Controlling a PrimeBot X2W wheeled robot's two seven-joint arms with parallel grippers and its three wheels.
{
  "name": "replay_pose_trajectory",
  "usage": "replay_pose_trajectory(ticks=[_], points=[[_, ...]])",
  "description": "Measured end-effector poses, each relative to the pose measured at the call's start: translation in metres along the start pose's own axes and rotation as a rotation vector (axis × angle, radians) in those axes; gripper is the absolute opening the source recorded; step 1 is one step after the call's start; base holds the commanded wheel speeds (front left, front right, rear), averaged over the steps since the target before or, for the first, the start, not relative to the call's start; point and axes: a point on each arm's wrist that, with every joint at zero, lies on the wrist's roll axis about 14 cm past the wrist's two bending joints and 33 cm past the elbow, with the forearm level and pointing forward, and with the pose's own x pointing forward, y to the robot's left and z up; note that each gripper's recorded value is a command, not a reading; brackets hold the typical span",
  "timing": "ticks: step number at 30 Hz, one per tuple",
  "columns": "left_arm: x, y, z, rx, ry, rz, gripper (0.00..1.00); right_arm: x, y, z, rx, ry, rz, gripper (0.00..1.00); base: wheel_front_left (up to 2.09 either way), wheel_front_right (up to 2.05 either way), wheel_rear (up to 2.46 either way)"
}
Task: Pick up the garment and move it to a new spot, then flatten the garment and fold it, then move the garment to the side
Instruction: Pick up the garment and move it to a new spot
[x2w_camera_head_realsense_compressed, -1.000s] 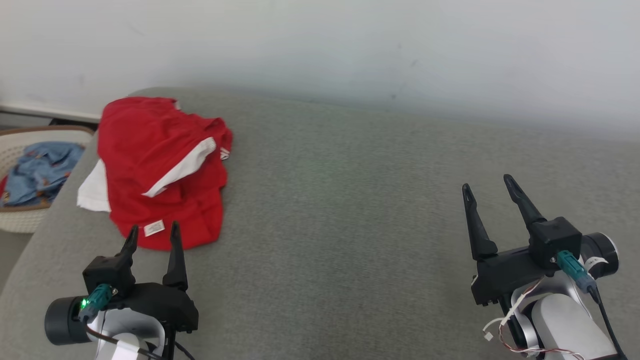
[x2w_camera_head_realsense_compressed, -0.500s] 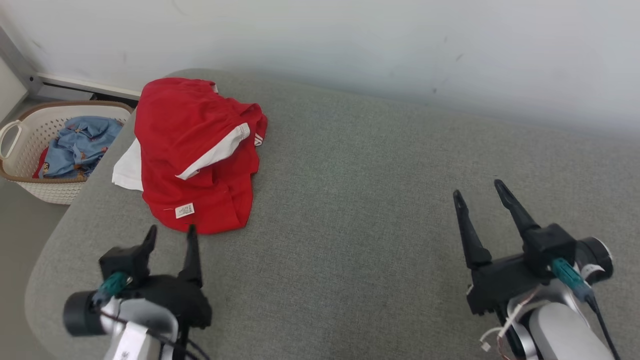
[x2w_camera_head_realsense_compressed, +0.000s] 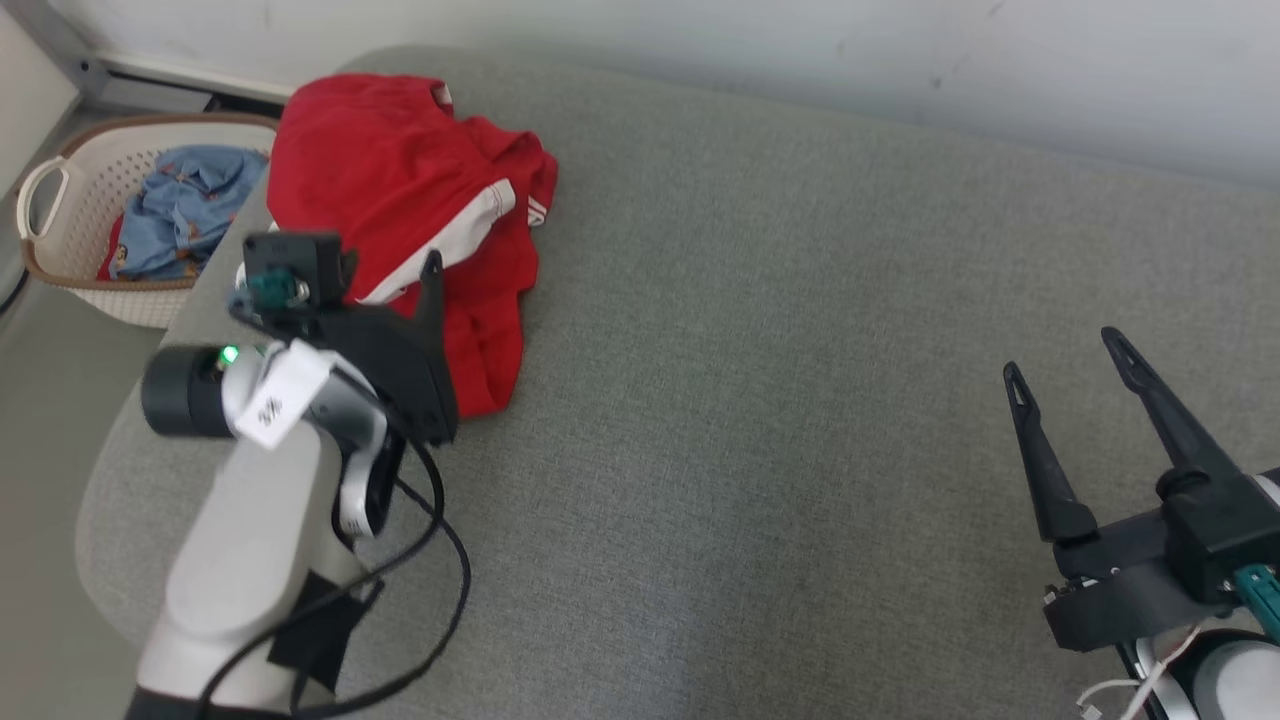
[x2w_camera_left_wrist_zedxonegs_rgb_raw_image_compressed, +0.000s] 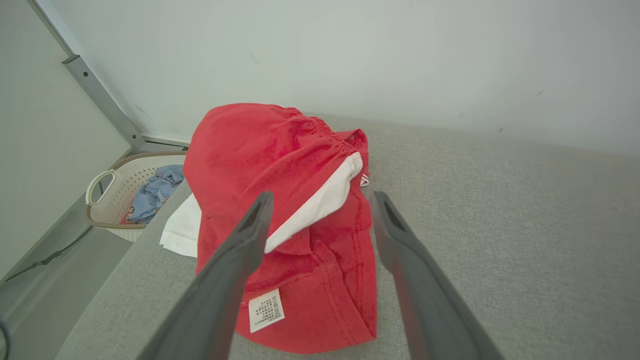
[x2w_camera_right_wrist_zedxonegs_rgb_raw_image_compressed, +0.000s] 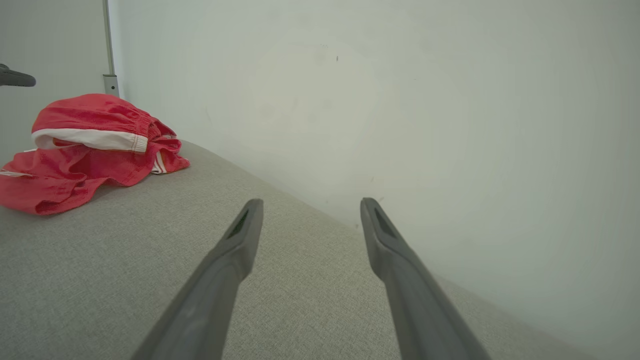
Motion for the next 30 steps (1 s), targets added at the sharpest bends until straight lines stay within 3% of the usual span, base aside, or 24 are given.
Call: replay_pose_trajectory(ticks=[9,21,22,23,24,25,26,30], points=[[0.037,0.022,-0.019,0.134,0.172,0.080,1.00,0.001,-0.019,-0.005,-0.044,0.017,-0.018,1.00,0.00,0.00,0.00],[0.081,-0.007,-0.067,0.202,0.358,0.046,1.00,-0.003,-0.052,-0.044,-0.044,0.139,-0.086,1.00,0.00,0.00,0.00],[0.082,-0.008,-0.071,0.204,0.368,0.046,0.91,-0.004,-0.054,-0.046,-0.043,0.148,-0.089,1.00,0.00,0.00,0.00],[0.083,-0.009,-0.074,0.208,0.377,0.047,0.55,-0.005,-0.054,-0.046,-0.043,0.153,-0.091,1.00,0.00,0.00,0.00],[0.084,-0.010,-0.077,0.215,0.384,0.046,0.43,-0.005,-0.055,-0.045,-0.042,0.155,-0.094,1.00,0.00,0.00,0.00],[0.085,-0.010,-0.079,0.222,0.389,0.046,0.08,-0.006,-0.056,-0.044,-0.042,0.153,-0.097,1.00,0.00,0.00,0.00],[0.086,-0.010,-0.080,0.229,0.390,0.047,0.00,-0.007,-0.057,-0.045,-0.042,0.161,-0.100,1.00,0.00,0.00,0.00],[0.093,-0.013,-0.078,0.246,0.384,0.042,0.00,-0.010,-0.064,-0.045,-0.047,0.173,-0.119,1.00,0.00,0.00,0.00]])
